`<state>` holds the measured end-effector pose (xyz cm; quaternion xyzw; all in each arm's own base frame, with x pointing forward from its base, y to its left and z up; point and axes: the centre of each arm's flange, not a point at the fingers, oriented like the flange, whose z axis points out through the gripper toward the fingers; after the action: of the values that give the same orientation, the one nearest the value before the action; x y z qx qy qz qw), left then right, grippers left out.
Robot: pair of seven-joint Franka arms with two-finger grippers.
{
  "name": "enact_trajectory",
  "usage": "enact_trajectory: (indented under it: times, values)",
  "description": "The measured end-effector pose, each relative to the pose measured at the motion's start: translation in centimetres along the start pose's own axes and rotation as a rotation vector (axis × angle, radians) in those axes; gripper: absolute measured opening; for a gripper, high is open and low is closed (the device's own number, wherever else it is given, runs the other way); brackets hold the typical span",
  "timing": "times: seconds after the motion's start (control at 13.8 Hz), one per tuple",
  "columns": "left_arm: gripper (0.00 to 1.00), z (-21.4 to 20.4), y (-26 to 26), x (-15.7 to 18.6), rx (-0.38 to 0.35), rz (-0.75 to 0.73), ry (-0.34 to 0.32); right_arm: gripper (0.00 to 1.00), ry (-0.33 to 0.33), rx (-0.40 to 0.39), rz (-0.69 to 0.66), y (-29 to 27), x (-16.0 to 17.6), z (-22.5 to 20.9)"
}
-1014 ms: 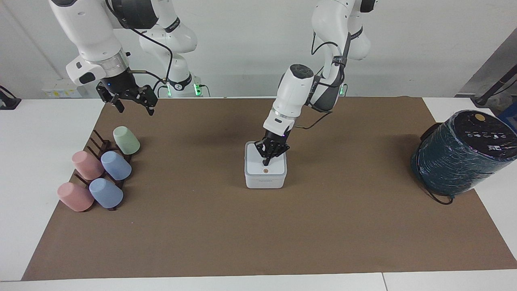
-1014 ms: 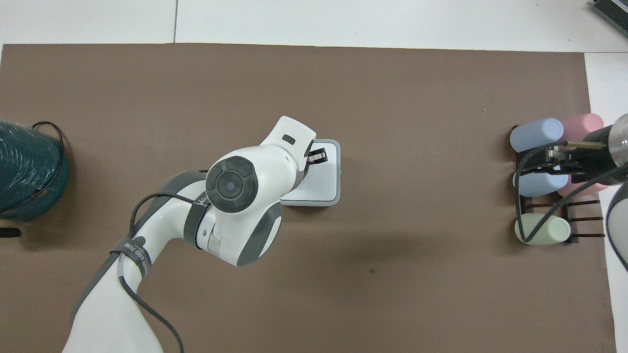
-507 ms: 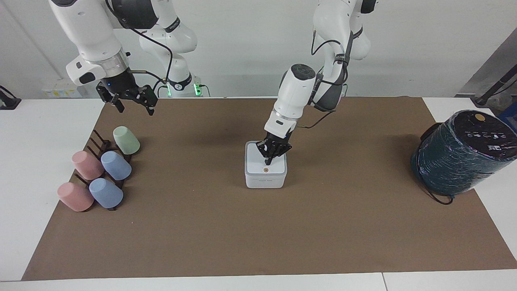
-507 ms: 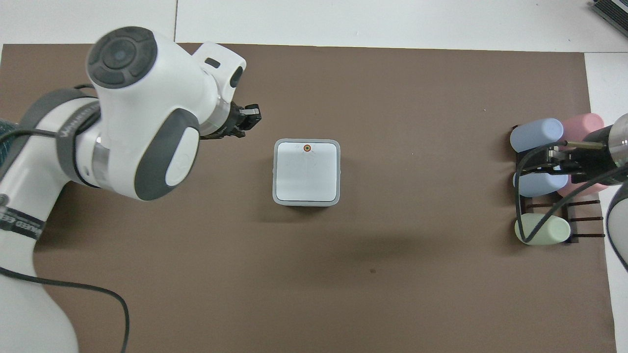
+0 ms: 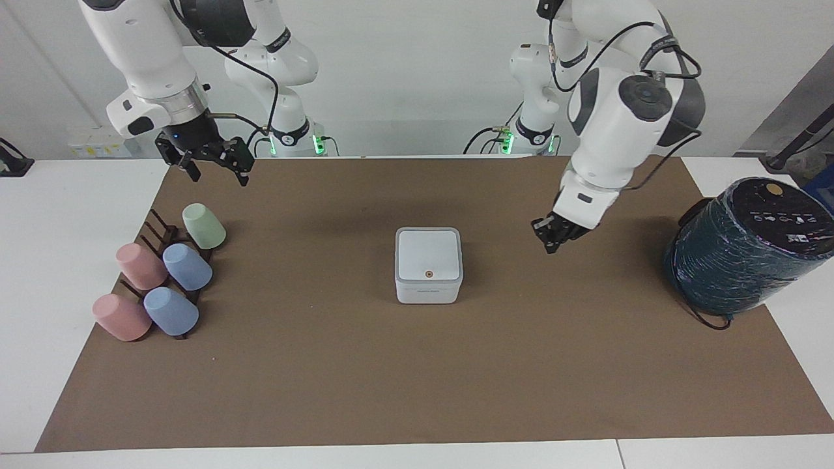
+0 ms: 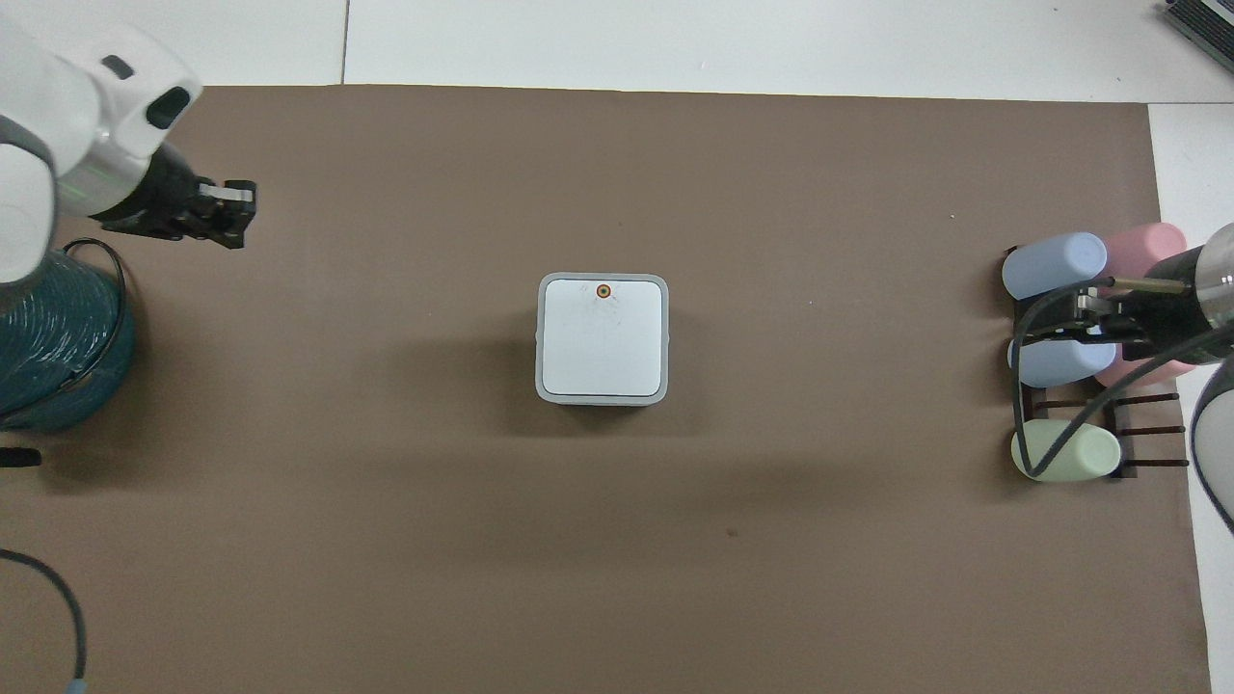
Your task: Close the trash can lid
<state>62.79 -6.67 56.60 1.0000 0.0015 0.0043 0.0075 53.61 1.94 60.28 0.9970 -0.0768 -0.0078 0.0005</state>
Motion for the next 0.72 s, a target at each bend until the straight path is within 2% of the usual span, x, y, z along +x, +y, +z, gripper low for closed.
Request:
enact_trajectory:
  times: [0.22,0.29,0.72]
  values:
    - [0.01,-3.6,-6.7,-2.5,0.010,0.036,-0.031,1.00,0.000,0.000,0.000,0.0,0.0,0.0]
    - [0.07,-4.5,-7.9,-3.2,0.008,0.029,-0.033,1.00,0.000,0.000,0.000,0.0,0.0,0.0]
    - [0.73,-6.0,-9.2,-4.0,0.049,0.019,-0.009,1.00,0.000,0.000,0.000,0.0,0.0,0.0]
